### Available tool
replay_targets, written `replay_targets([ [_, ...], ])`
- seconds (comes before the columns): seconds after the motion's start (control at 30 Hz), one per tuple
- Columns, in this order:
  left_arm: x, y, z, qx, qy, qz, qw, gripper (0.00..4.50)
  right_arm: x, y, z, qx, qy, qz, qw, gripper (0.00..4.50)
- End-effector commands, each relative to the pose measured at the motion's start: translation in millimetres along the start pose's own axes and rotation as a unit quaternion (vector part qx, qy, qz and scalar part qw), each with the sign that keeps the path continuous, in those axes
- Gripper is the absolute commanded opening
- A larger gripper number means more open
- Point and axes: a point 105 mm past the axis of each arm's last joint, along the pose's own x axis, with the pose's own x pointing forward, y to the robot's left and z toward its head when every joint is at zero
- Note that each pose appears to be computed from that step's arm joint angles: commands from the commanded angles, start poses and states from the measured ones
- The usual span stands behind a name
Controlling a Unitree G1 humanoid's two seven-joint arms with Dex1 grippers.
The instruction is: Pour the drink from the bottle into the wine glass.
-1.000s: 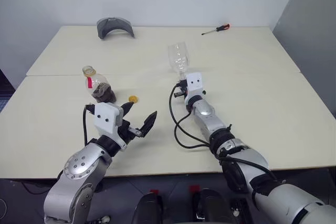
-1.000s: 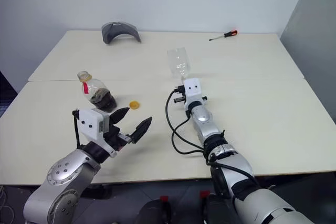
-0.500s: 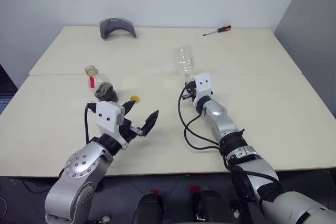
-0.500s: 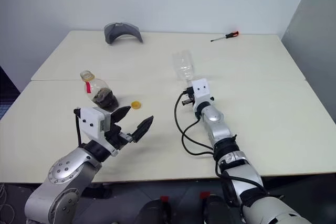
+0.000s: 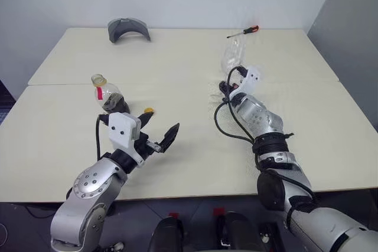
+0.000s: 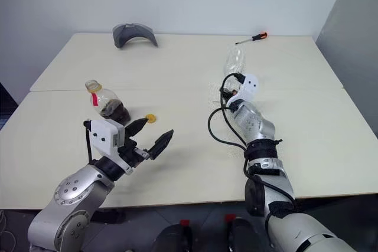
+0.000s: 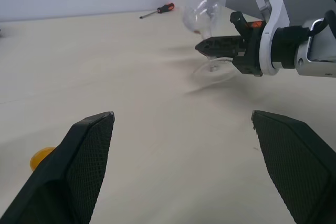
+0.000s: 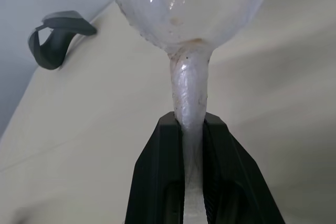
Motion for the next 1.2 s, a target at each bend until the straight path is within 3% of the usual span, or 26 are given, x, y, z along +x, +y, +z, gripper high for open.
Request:
replay_targets([
  [0.03, -2.1, -1.5, 9.5, 0.010, -0.018, -0.008, 1.000, 4.50, -6.1, -5.1, 6.0, 0.057, -0.001, -0.015, 0.998, 0.13],
  [0.57, 2.0, -0.8, 11.1, 0.013, -0.019, -0.016, 1.000, 4.50, -4.3, -49.5, -32.9, 0.196, 0.057, -0.101, 0.974, 0.13],
  [0.8, 1.7, -0.9, 10.8, 0.012, -0.019, -0.014, 1.000, 4.50, -3.5, -53.2, -27.0, 0.255, 0.055, -0.122, 0.958, 0.13],
  [1.07, 1.9, -0.5, 11.4, 0.012, -0.020, -0.015, 1.000, 4.50, -3.2, -51.4, -23.6, 0.260, 0.063, -0.112, 0.957, 0.13],
  [1.2, 2.6, -1.1, 11.6, 0.011, -0.021, -0.017, 1.000, 4.50, -3.4, -53.2, -22.5, 0.258, 0.061, -0.116, 0.957, 1.44],
])
